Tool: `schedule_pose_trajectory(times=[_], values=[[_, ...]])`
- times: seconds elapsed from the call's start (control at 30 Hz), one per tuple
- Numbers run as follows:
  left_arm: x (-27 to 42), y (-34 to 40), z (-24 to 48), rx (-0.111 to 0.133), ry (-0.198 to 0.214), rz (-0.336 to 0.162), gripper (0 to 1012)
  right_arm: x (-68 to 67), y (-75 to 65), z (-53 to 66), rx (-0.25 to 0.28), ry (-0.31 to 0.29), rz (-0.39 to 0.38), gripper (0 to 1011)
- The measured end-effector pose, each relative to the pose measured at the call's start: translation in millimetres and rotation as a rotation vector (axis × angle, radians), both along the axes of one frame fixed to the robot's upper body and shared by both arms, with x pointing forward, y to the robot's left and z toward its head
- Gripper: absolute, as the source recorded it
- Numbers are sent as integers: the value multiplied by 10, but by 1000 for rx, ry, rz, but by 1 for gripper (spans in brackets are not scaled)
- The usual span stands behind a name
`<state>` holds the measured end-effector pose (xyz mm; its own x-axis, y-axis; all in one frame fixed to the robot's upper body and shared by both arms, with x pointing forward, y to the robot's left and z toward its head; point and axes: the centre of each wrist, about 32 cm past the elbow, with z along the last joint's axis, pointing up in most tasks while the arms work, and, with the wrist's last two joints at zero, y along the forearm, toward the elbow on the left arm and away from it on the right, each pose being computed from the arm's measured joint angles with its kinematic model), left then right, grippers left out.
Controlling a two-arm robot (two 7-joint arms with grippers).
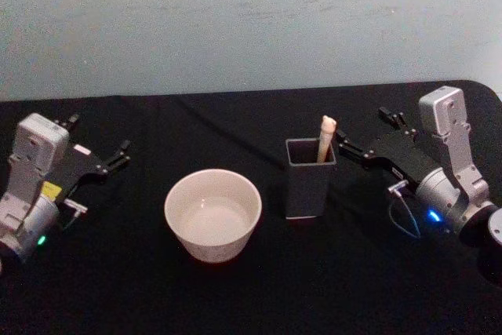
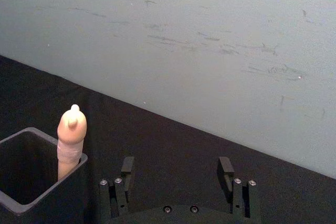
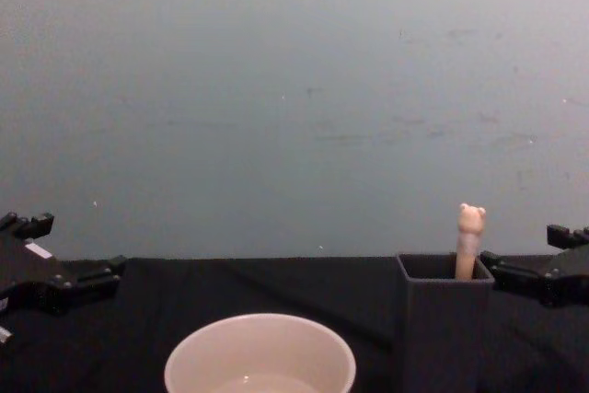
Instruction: Pick up the stirring spoon with one hand, stir inside the cup, then place it back in its original position.
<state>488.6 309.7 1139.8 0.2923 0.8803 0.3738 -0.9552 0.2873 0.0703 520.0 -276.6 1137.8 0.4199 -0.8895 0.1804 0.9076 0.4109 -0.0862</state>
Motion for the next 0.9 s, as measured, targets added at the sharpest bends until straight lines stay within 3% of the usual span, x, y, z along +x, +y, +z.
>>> schedule_pose_trajectory(times=[0.9], values=[[0,0,0,0,0,0,1001,1,-3,8,3,-4,-2,1002]])
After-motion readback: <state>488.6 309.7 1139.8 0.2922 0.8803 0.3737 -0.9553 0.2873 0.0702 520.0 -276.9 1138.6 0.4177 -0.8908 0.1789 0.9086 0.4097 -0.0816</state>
